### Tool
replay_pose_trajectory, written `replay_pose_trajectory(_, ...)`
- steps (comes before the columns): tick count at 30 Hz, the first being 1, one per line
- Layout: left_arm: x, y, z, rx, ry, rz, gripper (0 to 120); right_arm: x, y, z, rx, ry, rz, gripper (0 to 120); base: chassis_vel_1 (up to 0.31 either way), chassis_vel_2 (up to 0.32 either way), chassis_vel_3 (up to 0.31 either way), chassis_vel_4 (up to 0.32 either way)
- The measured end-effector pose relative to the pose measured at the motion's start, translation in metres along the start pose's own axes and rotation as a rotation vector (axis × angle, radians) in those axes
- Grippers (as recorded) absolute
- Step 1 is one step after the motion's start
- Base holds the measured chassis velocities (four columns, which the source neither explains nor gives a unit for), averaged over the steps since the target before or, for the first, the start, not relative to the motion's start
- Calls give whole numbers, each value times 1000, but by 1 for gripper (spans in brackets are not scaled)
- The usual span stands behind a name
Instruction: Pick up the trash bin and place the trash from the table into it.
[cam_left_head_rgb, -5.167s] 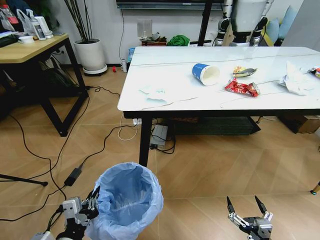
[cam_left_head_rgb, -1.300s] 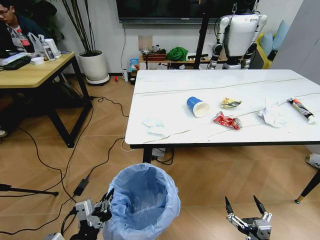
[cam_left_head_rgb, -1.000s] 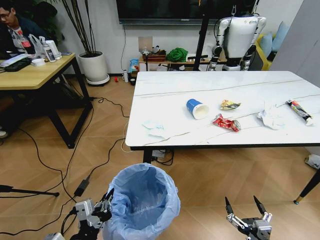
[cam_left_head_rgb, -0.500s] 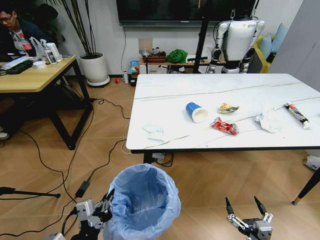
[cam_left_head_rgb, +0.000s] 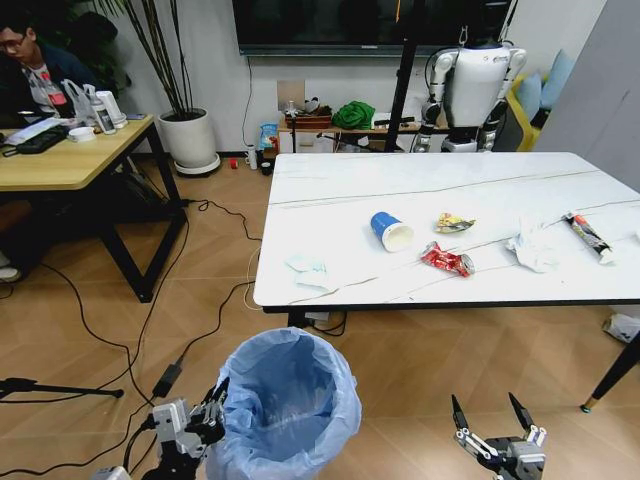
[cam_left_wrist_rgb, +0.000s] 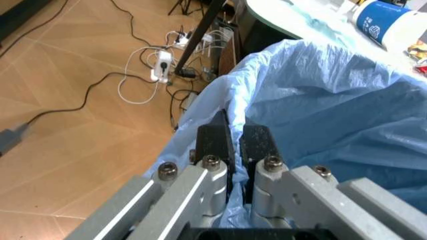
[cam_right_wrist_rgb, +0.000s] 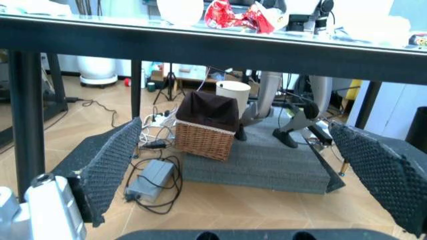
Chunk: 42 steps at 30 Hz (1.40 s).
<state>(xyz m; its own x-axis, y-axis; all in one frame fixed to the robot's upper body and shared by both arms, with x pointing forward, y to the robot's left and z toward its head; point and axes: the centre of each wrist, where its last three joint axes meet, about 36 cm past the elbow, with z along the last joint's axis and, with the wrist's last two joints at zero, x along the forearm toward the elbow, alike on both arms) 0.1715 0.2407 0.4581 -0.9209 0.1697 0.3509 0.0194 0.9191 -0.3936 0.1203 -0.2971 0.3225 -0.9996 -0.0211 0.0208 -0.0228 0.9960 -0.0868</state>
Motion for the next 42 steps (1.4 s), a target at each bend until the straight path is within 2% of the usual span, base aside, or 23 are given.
replay_pose_trajectory(17, -2, -1, -3, -32, -52, -54, 0, -1, 2, 2, -6, 7, 0, 100, 0, 0, 0, 0)
replay_pose_trajectory(25, -7, 11, -8, -133, -62, 0, 0, 0, 3, 3, -6, 12, -3, 100, 0, 0, 0, 0)
replay_pose_trajectory(42, -12, 15, -7, -97, -57, 66, 0, 4, -1, -2, 9, 21, -12, 100, 0, 0, 0, 0)
